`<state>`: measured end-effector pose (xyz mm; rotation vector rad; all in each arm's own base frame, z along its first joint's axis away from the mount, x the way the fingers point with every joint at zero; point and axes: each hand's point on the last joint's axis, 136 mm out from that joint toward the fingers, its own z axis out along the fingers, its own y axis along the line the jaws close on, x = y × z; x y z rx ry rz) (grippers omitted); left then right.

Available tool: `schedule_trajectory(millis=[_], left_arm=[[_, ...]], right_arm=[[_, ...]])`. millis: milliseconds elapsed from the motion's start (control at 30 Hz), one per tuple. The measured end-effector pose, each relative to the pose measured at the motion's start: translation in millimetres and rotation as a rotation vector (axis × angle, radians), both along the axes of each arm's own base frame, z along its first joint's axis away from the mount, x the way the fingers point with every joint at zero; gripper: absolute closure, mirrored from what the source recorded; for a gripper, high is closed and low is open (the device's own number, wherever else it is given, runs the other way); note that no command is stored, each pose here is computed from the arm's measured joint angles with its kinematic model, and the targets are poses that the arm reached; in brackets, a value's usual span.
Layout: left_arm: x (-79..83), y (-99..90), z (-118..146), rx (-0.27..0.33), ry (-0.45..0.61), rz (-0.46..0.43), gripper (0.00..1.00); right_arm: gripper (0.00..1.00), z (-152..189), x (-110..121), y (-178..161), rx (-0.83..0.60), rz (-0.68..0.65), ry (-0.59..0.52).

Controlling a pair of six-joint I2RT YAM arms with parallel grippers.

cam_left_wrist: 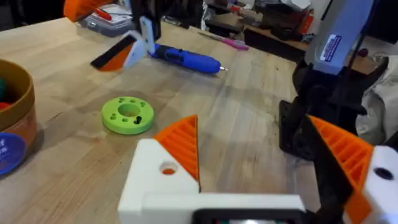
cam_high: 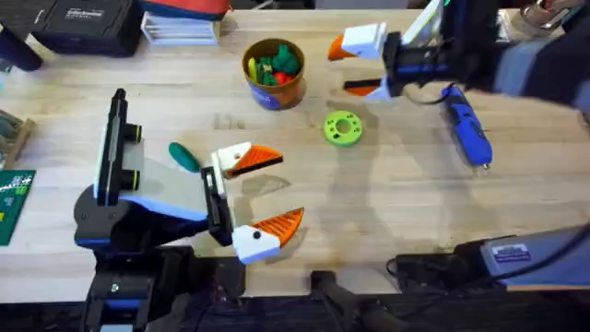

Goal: Pick up the gripper from the table and insert it into the empty holder that is missing its gripper. Then pick up a screw, insert it into the mounting hole, and use the screwdriver to tighten it. Finally, clean up the table by picking up the vegetable and placing it into the bucket.

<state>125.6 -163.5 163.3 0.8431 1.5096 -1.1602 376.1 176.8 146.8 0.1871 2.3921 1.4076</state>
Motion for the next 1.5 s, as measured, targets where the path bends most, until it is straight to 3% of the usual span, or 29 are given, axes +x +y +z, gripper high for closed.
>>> schedule_trajectory(millis=[233, 333, 467, 700, 1167, 1500], left_arm=[[-0.6, -0.2, 0, 0.000, 0.000, -0.004, 0.015], [-1.0, -0.3, 0, -0.001, 0.000, -0.006, 0.015], [-1.0, -0.3, 0, -0.001, 0.000, -0.006, 0.015], [-1.0, -0.3, 0, -0.001, 0.000, -0.006, 0.015], [-1.0, -0.3, 0, -0.001, 0.000, -0.006, 0.015], [-1.0, -0.3, 0, -0.001, 0.000, -0.006, 0.016]], right_arm=[[0.007, 27, -34, -25, -0.478, 0.082, -0.099], [0.007, 17, -58, -23, -0.687, 0.167, -0.117], [0.006, -5, -80, -15, -0.853, 0.288, -0.105], [0.028, -23, -88, 4, -0.947, 0.390, -0.138], [0.609, -82, -90, 22, -1.032, 0.511, -0.063], [0.757, -89, -85, 19, -1.060, 0.505, -0.060]])
